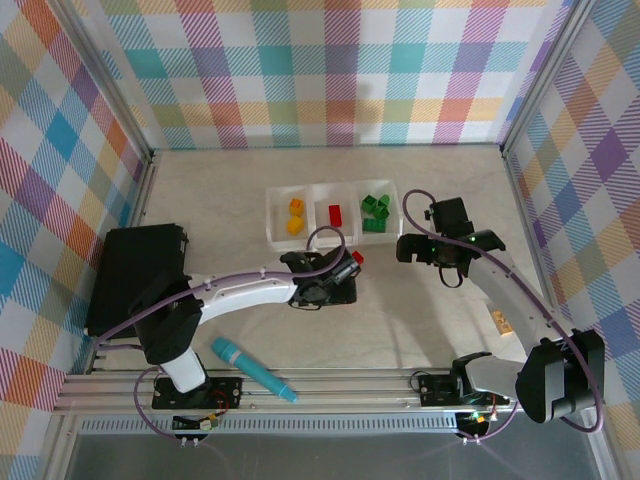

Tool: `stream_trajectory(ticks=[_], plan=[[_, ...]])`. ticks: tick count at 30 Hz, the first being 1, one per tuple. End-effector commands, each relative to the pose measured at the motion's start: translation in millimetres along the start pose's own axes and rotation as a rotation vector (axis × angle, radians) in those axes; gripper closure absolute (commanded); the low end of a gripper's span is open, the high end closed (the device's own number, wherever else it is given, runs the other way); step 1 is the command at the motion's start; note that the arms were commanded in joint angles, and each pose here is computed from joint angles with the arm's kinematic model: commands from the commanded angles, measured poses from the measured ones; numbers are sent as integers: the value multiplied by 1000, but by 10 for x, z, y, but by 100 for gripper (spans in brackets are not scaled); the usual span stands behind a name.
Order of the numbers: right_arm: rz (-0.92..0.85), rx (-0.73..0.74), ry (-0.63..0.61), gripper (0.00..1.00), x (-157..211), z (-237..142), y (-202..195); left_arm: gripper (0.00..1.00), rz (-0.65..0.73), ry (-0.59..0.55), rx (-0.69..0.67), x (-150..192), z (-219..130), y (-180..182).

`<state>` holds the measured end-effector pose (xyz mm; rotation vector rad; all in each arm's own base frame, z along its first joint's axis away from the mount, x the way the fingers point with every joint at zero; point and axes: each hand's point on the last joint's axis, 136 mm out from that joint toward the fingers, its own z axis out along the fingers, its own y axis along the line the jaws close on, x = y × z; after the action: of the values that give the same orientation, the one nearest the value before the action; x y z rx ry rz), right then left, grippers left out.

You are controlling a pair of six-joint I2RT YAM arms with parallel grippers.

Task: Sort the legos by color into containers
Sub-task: Pick up the lego from the middle-left of the table.

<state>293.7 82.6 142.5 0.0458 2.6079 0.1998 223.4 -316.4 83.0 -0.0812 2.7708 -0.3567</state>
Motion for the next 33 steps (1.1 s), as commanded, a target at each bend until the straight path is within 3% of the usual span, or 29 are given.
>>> stream_trajectory(ticks=[1,8,12,20,33], plan=[[21,-28,-22,1,-13,-57,20,12,-173,-80,28,-91,91,-207],[21,-48,-55,1,-28,-137,40,16,-279,-55,-26,85,505,-372],[20,-60,-58,1,-19,-149,57,19,-326,-94,-104,136,629,-310],[20,-79,-65,1,-23,-136,86,20,-318,-159,-241,124,679,-167],[27,-78,-68,1,-19,-138,68,27,-287,-300,-319,-176,566,-50]])
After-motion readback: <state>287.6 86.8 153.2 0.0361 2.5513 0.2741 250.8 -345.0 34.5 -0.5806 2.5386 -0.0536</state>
